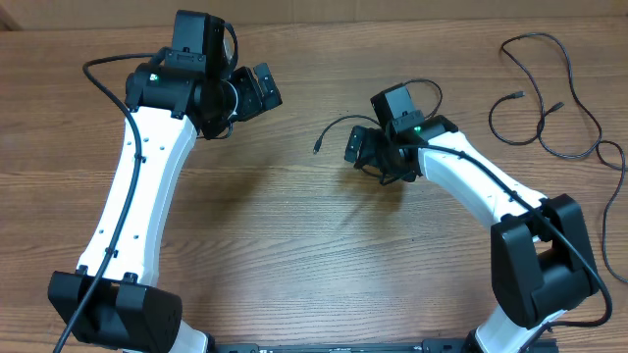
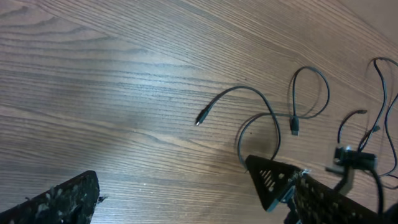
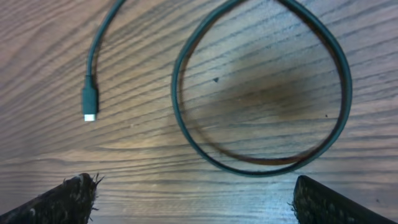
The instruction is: Untangle cables
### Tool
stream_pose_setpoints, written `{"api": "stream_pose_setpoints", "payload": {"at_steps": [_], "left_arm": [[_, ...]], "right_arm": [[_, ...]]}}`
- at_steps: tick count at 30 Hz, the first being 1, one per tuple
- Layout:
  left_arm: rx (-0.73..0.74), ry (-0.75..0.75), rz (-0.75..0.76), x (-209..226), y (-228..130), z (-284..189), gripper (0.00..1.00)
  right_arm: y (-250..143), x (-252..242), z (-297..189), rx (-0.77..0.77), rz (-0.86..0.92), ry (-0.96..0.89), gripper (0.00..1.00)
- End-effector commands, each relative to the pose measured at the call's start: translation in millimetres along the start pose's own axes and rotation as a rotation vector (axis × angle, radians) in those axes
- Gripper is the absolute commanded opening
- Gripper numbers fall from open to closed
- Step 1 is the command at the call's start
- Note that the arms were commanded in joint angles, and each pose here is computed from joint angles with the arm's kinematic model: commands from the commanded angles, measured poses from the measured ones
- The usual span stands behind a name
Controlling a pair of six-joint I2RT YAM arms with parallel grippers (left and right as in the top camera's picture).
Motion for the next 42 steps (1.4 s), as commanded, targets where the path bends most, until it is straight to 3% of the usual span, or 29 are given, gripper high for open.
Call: {"api": "stream_pose_setpoints", "payload": {"at_steps": [1,8,19,42], "left_arm": [[0.005,0.018,0.019,0.9,-0.8,6.3,0.99],[0.005,0.018,0.019,0.9,-0.8,6.3,1.0],[0.005,0.018,0.019,0.9,-0.8,6.3,0.99],[0.005,0.018,0.019,0.9,-0.8,6.3,0.99]], "right_arm": [[-8.5,-5.6,10.3,0.004,-0.039,-0.012,1.0],[-16.7,-1.9,21.5,-0.021,-0.185,0.011,1.0],[-33.4,-5.3,37.1,-0.036,-0.277,0.012,1.0],[-43.2,10.5,49.8,-0.037,-0.323,0.035,1.0]]}}
Point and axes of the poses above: each gripper's point midway between its finger pads, its own z axis out along the fingers, its own x axis along the line the jaws close on, y = z × x, the point moved 7 cm from there along -z, back along the fingers, and after that the axes turned 11 degrees about -z, right-handed, at the moved point
